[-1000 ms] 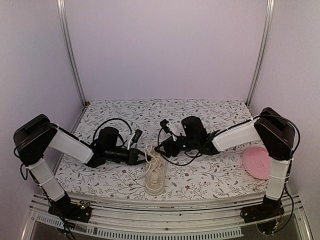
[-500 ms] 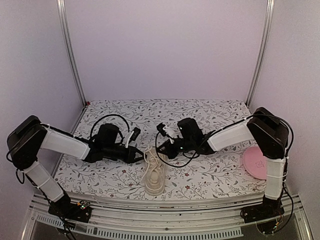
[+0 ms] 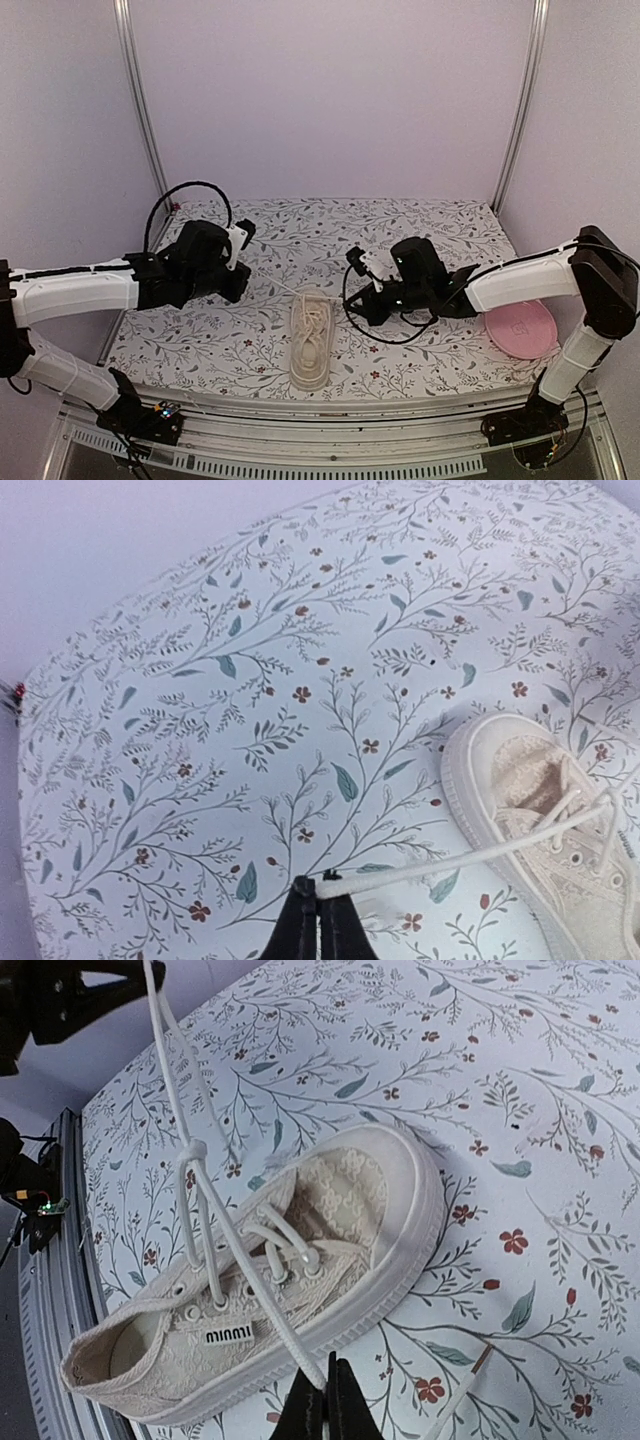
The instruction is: Tie the shoes
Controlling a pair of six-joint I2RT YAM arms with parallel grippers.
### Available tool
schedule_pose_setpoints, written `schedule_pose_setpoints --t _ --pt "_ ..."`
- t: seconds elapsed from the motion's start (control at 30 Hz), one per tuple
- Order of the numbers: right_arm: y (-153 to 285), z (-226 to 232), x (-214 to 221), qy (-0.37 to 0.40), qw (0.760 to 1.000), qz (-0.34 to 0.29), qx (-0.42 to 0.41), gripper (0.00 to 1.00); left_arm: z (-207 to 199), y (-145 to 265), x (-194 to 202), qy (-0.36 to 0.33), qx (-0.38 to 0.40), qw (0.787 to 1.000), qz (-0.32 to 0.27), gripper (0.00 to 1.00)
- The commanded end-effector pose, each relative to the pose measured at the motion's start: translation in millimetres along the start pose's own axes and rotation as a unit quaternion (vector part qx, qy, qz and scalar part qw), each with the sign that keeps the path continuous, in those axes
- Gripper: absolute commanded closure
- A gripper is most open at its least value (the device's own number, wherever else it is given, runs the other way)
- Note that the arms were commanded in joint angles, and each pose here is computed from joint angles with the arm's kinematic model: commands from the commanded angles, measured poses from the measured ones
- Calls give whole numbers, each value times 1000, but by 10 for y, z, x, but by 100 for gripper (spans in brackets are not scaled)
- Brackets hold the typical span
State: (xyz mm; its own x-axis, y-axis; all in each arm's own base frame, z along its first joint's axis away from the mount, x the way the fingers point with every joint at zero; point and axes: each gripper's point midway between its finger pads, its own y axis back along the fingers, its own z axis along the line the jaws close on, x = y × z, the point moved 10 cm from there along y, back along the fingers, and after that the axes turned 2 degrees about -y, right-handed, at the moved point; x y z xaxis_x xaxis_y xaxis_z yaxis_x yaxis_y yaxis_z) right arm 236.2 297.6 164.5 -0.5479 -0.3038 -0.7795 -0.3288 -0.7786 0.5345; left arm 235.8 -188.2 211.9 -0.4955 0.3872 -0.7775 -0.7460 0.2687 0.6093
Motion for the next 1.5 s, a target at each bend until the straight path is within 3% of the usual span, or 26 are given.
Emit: schedule_pose_setpoints --t 0.0,0.17,0.33,0.5,0.83,1.47 --pt "57 -16 143 -28 999 25 14 98 102 201 -106 -64 -116 991 -19 100" --pt "88 -6 174 -39 998 36 34 98 -12 173 14 -61 -95 993 19 100" --pt "233 5 355 -78 993 73 50 98 8 157 279 24 -109 991 79 100" --pt "380 84 602 -112 987 107 34 98 -84 194 395 136 -27 988 65 100" --pt "646 80 967 -178 972 150 45 98 159 186 851 300 -16 952 53 100" --pt "742 -129 940 -242 955 96 139 98 834 67 1197 372 -10 928 34 100"
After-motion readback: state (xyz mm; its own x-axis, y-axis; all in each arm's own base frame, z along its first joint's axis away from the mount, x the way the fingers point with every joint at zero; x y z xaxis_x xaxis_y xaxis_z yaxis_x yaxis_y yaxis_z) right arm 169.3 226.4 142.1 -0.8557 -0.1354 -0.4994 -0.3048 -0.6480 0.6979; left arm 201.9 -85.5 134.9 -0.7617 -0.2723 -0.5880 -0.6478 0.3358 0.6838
